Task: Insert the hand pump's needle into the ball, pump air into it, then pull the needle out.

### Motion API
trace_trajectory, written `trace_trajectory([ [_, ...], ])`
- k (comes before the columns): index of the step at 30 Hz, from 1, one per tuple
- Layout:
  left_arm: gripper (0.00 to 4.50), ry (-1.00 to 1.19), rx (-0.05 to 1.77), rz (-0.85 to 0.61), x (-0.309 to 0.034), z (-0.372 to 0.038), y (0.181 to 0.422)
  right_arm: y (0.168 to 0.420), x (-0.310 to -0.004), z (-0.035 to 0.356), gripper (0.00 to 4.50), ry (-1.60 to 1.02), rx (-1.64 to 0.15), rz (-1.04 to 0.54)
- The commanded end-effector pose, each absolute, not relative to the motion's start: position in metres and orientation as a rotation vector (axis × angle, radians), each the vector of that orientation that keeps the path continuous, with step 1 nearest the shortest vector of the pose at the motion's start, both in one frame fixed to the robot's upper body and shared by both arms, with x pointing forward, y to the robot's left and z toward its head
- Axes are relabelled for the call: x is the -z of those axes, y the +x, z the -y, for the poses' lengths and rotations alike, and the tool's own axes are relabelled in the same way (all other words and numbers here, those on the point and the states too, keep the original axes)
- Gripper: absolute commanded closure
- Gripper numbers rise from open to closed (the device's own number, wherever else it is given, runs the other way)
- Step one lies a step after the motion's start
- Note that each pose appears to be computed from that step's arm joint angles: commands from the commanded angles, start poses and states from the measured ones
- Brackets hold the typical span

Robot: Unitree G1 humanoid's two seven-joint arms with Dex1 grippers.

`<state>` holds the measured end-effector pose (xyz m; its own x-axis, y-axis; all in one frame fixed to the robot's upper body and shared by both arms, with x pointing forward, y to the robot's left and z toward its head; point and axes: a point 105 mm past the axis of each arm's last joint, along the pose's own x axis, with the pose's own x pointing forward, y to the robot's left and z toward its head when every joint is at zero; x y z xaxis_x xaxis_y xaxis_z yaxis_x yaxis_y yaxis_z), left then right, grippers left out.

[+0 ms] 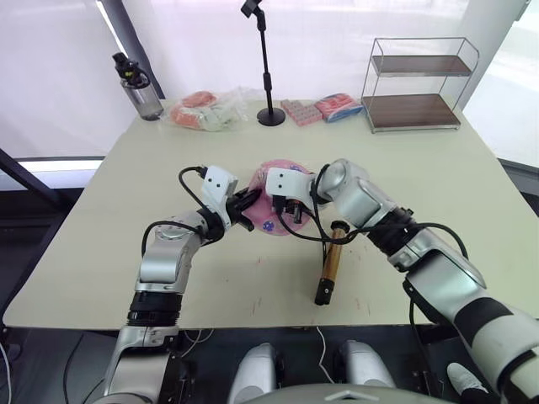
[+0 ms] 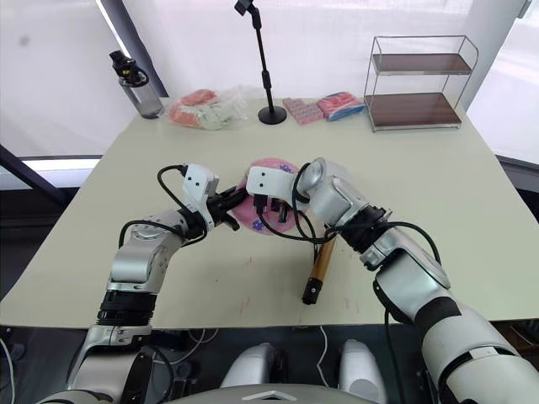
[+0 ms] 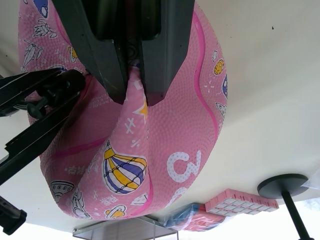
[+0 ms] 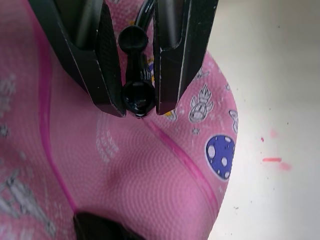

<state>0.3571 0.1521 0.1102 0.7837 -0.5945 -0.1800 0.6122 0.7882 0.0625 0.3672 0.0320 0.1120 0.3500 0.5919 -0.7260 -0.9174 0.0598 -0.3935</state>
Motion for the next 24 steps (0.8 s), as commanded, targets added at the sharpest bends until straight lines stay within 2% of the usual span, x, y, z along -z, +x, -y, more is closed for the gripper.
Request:
trace_trajectory([
  [1, 4.50, 0.080, 0.736, -0.263, -0.081, -0.134, 0.345, 0.371, -0.059, -0.002, 4.11, -0.991, -1.118, -0.623],
  [11, 4.50, 0.081, 0.725, -0.267, -0.080, -0.138, 0.344, 0.373, -0.044, 0.009, 4.11, -1.051, -1.106, -0.659],
  [24, 4.50, 0.087, 0.725, -0.275, -0.078, -0.140, 0.345, 0.380, -0.083, 0.022, 4.11, -1.062, -1.075, -0.568],
])
